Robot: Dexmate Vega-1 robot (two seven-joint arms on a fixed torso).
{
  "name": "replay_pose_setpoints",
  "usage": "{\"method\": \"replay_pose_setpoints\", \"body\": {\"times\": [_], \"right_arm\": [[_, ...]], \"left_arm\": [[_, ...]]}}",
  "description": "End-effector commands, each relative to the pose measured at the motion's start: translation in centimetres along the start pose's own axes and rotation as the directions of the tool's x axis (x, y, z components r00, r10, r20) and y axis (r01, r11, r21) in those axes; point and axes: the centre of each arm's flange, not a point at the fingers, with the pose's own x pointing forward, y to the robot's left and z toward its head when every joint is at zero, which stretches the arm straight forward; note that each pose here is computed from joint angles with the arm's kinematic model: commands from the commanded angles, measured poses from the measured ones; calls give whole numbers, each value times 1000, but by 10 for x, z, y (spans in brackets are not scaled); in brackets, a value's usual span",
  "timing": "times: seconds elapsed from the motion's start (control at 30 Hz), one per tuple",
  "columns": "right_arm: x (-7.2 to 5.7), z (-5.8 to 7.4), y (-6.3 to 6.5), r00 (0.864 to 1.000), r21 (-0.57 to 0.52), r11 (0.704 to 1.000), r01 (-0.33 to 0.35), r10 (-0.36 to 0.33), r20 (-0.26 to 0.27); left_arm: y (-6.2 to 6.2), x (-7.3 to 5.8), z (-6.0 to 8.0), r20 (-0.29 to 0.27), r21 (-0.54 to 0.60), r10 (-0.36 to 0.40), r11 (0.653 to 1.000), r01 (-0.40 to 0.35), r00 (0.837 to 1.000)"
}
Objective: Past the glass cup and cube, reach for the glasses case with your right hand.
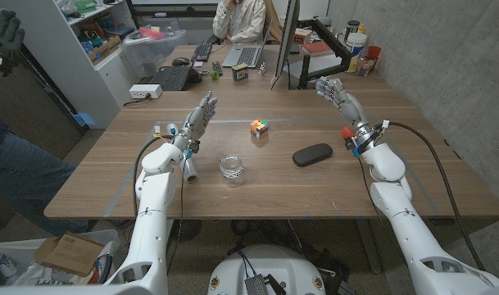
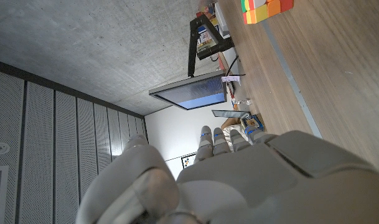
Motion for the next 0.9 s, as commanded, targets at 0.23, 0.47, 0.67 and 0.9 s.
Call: {"method": "replay_pose_setpoints", "body": {"times": [0.23, 0.47, 0.67, 0.9], "right_arm": [[0, 7, 5, 999, -74, 997, -13, 16, 43], [1, 10, 7, 998, -109, 993, -46, 51, 47], [4, 16, 9, 995, -166, 983, -74, 85, 60], [4, 17, 10, 993, -180, 981, -73, 87, 73]], "left_arm": [[4, -4, 4, 11, 9, 13, 1000, -13, 1000], [4, -4, 2, 7, 3, 12, 1000, -12, 1000], [4, -3, 3, 9, 6, 10, 1000, -10, 1000], [3, -3, 4, 8, 8, 10, 1000, -10, 1000]]}}
